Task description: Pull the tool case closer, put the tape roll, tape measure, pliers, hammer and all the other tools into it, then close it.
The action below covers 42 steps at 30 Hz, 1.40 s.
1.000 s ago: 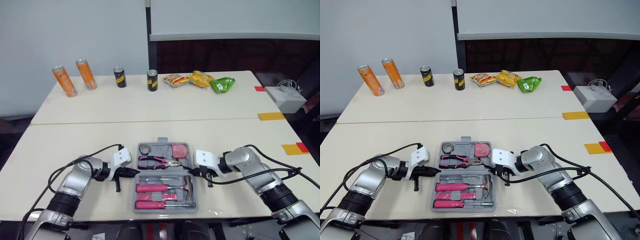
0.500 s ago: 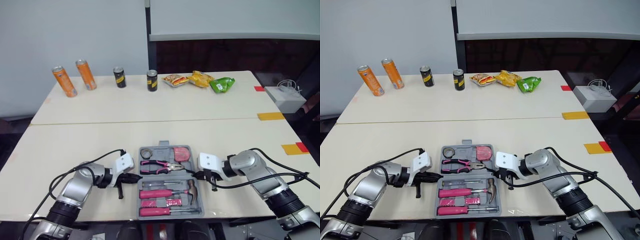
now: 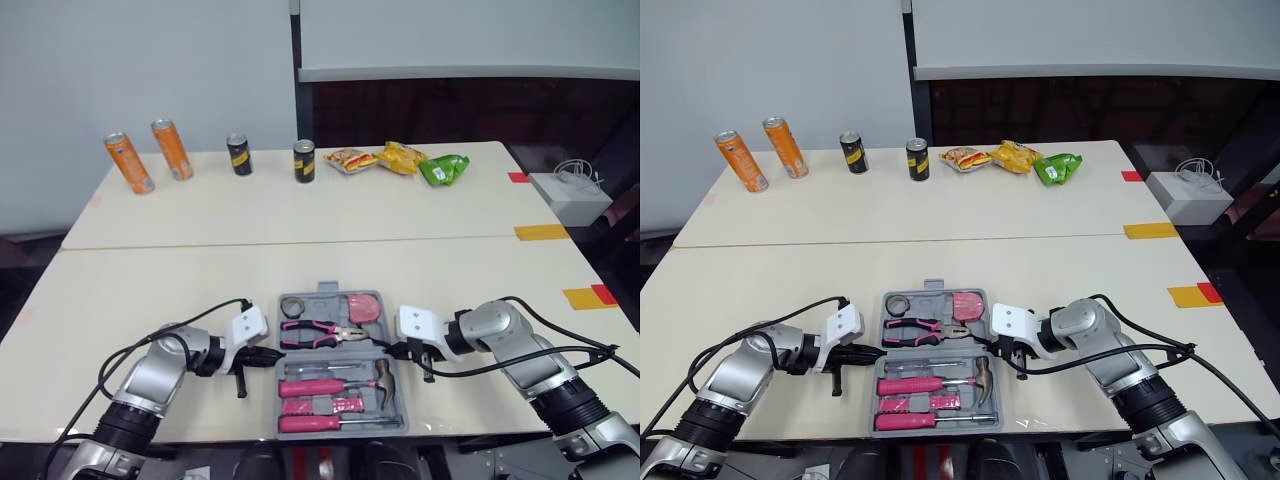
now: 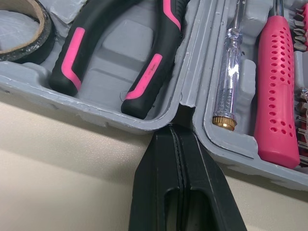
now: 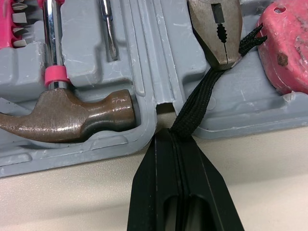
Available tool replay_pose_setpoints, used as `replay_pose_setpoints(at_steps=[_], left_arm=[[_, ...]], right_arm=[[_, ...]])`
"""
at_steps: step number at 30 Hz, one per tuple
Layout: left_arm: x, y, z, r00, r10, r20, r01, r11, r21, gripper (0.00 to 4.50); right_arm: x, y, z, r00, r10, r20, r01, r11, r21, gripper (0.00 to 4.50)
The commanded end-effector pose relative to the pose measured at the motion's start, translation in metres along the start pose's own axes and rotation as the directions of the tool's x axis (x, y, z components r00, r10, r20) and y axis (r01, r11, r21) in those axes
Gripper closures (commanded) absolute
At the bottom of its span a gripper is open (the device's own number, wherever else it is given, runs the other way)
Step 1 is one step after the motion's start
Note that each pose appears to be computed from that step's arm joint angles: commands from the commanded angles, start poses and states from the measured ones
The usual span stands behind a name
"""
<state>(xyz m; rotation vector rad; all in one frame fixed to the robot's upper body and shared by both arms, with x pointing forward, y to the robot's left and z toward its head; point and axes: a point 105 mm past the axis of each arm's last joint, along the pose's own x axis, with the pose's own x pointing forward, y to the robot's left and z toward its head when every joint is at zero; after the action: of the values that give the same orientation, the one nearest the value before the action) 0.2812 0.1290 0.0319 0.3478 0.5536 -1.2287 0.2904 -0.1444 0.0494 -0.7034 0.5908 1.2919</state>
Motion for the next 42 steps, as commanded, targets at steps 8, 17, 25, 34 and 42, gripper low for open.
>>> replay_pose_setpoints(at_steps=[8, 17, 25, 34, 42], left_arm=[[-0.023, 0.002, 0.004, 0.988, 0.096, 0.117, -0.096, 0.995, -0.006, 4.5], [-0.067, 0.009, 0.005, 0.882, 0.337, 0.328, -0.303, 0.941, -0.15, 4.5], [-0.098, -0.016, 0.017, 0.783, 0.342, 0.52, -0.235, 0.936, -0.261, 3.06], [-0.152, -0.041, -0.038, 0.809, 0.451, 0.376, -0.324, 0.877, -0.355, 0.04], [-0.156, -0.048, -0.045, 0.848, 0.407, 0.341, -0.301, 0.897, -0.323, 0.0]], right_arm=[[-0.027, 0.001, -0.004, 0.993, -0.09, 0.083, 0.084, 0.994, 0.071, 4.48], [-0.073, 0.007, -0.014, 0.863, -0.331, 0.383, 0.247, 0.935, 0.253, 4.48], [-0.092, 0.033, -0.011, 0.747, -0.363, 0.556, 0.24, 0.928, 0.284, 3.37], [-0.143, 0.07, -0.062, 0.764, -0.492, 0.418, 0.342, 0.857, 0.384, 0.33], [-0.15, 0.077, -0.069, 0.77, -0.51, 0.384, 0.333, 0.834, 0.44, 0.02]])
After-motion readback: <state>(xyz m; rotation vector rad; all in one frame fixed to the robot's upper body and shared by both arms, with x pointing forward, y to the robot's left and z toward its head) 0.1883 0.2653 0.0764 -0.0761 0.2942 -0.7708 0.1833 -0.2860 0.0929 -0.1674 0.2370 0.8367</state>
